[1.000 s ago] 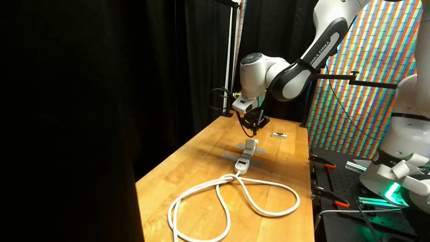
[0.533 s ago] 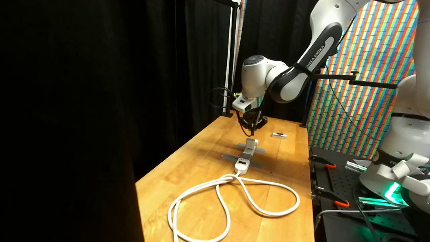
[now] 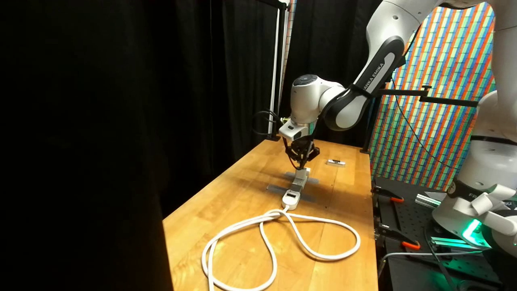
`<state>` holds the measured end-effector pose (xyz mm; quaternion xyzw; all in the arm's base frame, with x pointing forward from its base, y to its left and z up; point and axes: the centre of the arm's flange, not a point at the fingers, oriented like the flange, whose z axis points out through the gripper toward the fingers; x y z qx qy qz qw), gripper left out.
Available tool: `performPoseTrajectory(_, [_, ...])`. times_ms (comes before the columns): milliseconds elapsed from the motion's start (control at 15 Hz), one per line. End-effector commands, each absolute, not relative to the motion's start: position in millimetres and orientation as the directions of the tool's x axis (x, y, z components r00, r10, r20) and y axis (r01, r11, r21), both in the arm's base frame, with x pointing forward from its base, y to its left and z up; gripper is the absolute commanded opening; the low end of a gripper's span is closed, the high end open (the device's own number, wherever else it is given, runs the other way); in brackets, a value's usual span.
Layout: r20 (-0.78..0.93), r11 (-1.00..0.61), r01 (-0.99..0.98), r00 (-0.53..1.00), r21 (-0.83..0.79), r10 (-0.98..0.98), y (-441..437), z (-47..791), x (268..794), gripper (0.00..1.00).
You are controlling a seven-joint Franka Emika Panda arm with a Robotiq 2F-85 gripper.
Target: Pick up the charger brick from the table and put it on the adaptor.
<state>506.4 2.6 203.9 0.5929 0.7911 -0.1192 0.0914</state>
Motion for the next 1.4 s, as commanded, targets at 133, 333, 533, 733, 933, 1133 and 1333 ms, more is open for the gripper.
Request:
performPoseTrajectory(133, [-0.262, 0.276, 0.96, -0.279, -0.05, 0.924, -2, 193, 506, 0.0])
performPoseTrajectory(333, [-0.262, 0.275, 0.961, -0.276, -0.042, 0.925, -1, 186, 503, 0.0])
performPoseTrajectory(533, [-0.256, 0.277, 0.96, -0.276, -0.034, 0.926, 2, 177, 498, 0.0])
performPoseTrajectory(733, [-0.244, 0.279, 0.96, -0.277, -0.027, 0.929, 4, 170, 494, 0.0])
performPoseTrajectory(933, [-0.232, 0.274, 0.961, -0.271, -0.018, 0.934, 3, 162, 488, 0.0])
performPoseTrajectory(1133, [-0.23, 0.265, 0.964, -0.259, -0.004, 0.938, 0, 161, 485, 0.0])
performPoseTrajectory(1333, [-0.261, 0.266, 0.964, -0.254, 0.008, 0.931, 0, 170, 479, 0.0])
